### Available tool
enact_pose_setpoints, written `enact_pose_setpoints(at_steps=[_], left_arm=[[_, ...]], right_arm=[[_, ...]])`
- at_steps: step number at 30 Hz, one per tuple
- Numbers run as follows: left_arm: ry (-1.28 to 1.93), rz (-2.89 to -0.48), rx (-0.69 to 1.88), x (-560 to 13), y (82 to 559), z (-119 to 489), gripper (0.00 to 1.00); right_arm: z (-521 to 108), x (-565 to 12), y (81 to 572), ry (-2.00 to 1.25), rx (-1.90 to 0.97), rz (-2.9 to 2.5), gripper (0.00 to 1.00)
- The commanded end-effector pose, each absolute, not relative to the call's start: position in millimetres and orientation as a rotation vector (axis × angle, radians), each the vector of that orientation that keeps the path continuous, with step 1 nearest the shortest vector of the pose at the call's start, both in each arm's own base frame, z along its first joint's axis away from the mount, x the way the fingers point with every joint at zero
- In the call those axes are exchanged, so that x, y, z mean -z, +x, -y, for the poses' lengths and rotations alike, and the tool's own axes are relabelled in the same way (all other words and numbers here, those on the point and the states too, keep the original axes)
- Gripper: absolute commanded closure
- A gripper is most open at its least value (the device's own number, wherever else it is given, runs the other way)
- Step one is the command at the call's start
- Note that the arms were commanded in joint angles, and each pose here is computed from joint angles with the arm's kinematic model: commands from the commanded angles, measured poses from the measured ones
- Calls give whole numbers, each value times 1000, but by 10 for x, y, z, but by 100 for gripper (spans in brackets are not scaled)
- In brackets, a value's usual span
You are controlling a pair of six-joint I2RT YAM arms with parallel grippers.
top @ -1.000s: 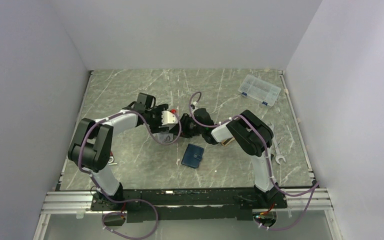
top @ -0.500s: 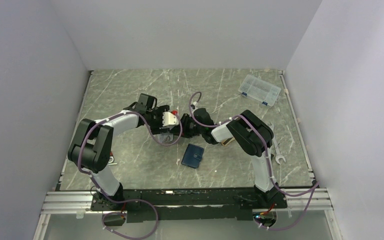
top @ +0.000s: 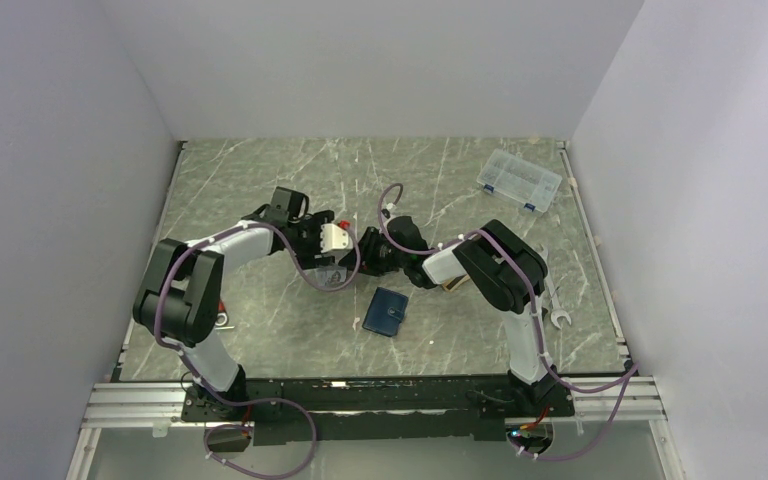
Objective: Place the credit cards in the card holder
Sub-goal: Pick up the credit card from the storage box.
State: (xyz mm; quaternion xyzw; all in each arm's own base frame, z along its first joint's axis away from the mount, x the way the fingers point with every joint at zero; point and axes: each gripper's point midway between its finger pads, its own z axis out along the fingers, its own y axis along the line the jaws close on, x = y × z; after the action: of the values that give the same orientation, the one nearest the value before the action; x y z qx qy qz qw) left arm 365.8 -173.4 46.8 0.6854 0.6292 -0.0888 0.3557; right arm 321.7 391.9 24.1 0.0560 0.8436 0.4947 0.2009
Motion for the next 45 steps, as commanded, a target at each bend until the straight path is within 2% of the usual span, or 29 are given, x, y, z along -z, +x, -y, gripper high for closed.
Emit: enact_pose_setpoints(at_steps=[1, 15, 30, 40, 42, 45], left_arm=[[1744, -1556, 245, -705, 3713, 1791, 20], [1809, -1579, 153, -380, 3662, 1788, 20], [1844, -1551, 185, -354, 3531, 2014, 21], [1833, -1585, 165, -332, 3571, 1944, 20], [1828, -1589, 162, -335, 3587, 1930, 20], [1824, -1594, 156, -332, 3591, 1901, 20]], right_arm=[[-3600, 286, 3067, 230, -1149, -2532, 66], [-3573, 291, 3066, 243, -1152, -2529, 66], [-3437, 307, 3053, 279, -1103, -2528, 63], [-3301, 316, 3043, 270, -1016, -2537, 67], [-3269, 325, 3029, 272, -1001, -2541, 69], [-3276, 326, 3016, 273, -1015, -2539, 79]])
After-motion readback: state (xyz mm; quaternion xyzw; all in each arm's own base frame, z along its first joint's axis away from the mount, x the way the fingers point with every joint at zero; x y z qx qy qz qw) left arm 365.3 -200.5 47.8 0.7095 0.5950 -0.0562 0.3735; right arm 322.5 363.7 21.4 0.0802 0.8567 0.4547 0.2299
